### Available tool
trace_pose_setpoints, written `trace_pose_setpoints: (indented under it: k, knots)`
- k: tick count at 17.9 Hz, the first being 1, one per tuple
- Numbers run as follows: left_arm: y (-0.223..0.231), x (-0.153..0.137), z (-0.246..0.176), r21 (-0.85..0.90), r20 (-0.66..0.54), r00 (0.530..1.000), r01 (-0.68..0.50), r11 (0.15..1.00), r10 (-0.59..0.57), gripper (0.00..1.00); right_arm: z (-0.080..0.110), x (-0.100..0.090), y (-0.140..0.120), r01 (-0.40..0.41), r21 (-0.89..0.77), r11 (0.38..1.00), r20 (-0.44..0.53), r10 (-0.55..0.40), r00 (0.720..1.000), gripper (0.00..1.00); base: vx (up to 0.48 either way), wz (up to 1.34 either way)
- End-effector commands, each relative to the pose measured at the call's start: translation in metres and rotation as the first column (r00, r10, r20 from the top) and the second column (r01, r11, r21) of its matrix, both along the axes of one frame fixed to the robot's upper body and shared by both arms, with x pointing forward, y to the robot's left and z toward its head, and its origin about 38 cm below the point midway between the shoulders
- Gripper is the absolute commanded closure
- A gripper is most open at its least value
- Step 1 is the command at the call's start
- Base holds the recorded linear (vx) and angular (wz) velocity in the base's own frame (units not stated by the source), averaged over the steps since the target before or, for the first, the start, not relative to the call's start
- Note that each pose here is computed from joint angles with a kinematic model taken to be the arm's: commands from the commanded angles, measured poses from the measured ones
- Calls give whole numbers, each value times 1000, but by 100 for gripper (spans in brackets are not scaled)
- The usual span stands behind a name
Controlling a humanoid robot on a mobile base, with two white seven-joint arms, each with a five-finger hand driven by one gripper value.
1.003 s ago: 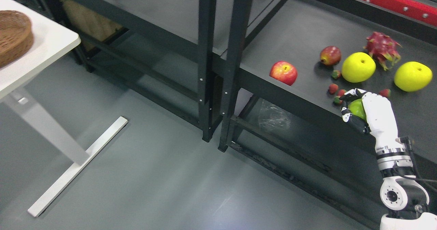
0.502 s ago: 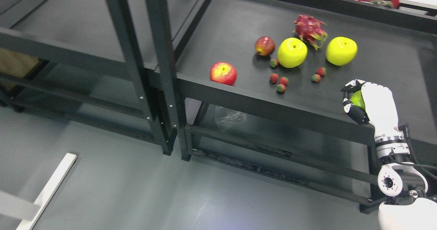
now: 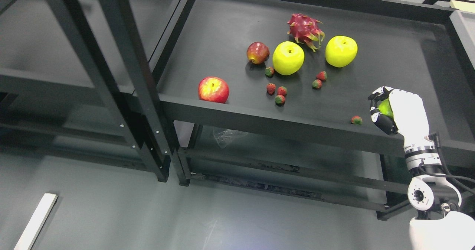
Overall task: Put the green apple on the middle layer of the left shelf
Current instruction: 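Move the right hand over the shelf and lower the green apple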
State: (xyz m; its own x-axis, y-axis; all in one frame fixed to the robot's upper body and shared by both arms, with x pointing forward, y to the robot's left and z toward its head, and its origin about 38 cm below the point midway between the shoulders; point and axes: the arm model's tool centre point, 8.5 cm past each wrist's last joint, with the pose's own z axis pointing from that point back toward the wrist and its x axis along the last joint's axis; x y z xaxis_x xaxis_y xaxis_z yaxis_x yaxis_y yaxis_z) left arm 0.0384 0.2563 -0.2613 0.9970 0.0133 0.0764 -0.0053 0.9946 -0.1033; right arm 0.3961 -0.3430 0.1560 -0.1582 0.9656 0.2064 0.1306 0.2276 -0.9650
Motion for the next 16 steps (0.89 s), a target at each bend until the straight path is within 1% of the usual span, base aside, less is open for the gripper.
trace_pose_setpoints:
  k: [1, 4, 7, 13, 16]
  knots:
    - [11, 1, 1, 17, 5, 1000, 0, 1000, 0, 0, -7, 1, 1, -3, -2, 1000, -20, 3, 1000, 100, 152, -235]
    - [11, 0, 1, 17, 2, 1000, -1, 1000, 0, 0, -10, 0, 3, -4, 1, 1000, -27, 4, 1000, 100, 167, -219]
    - [11, 1, 1, 17, 3, 1000, 0, 1000, 0, 0, -16, 1, 20, -48, 2, 999, -43, 48, 998, 100, 277, -72]
    - [11, 2, 1, 17, 5, 1000, 0, 1000, 0, 0, -20, -1, 20, -48, 1, 999, -51, 48, 998, 100, 226, 10]
    - [11, 0, 1, 17, 2, 1000, -1, 1000, 0, 0, -21, -2, 21, -50, 3, 999, -55, 50, 997, 100, 142, -9]
